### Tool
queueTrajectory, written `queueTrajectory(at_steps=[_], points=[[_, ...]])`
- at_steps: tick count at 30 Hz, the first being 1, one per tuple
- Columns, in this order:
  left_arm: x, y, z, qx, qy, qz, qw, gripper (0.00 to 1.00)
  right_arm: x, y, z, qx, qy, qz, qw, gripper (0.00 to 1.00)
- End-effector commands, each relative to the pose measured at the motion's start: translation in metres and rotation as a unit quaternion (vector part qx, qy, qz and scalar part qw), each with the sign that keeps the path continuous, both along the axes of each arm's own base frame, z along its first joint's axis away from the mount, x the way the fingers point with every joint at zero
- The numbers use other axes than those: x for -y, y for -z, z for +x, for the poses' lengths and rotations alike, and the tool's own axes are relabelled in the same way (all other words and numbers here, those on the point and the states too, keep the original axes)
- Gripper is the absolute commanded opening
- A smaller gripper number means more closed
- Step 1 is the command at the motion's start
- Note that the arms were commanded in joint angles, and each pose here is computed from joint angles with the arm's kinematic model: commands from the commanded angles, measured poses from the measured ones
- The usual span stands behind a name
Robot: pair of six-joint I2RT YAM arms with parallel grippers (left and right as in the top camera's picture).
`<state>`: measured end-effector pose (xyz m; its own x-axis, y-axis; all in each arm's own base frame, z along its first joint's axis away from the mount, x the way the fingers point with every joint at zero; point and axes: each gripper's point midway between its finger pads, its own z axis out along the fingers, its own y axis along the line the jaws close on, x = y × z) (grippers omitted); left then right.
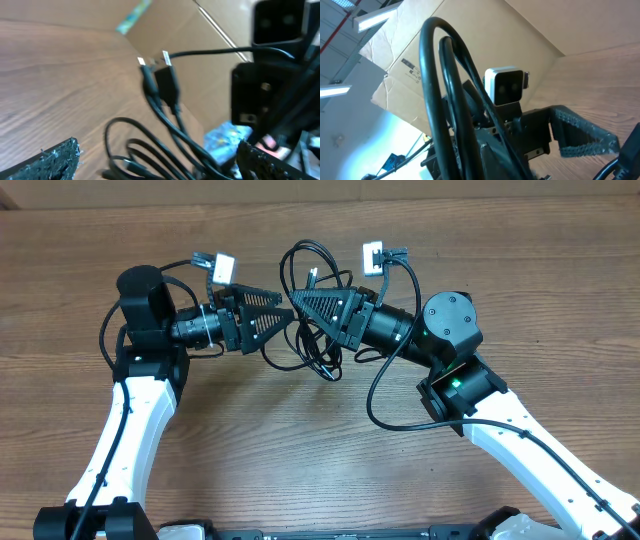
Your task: Untangle cables
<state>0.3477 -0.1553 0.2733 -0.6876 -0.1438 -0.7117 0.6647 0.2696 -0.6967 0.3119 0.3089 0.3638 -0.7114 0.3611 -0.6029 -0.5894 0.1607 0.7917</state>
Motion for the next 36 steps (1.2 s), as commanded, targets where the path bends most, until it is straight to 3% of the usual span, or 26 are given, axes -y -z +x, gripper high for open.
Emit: queueTrajectory(at_steps=[1,9,19,31,36], points=[[-0.006,-0.003,0.014,0.028,-0.044,0.023,0.998,1.0,0.003,-0.018,-0.009,0.025,-0.009,0.015,1.0,0.04],[-0.008,-0.001,0.018,0.028,-0.055,0.027,0.998,1.0,-0.001,-0.031,-0.028,0.063,-0.059,0.026,0.996,0.04],[-0.021,0.006,0.04,0.014,-0.13,0.047,0.99,1.0,-0.005,-0.027,-0.042,0.071,-0.099,0.016,0.992,0.04],[-0.02,0.006,0.039,0.012,-0.128,0.046,0.991,1.0,-0.007,-0.016,-0.044,0.07,-0.109,-0.005,0.992,0.04],[-0.011,0.006,0.036,0.023,-0.115,0.051,0.992,0.8,-0.007,-0.014,-0.044,0.067,-0.11,-0.006,0.992,0.04]])
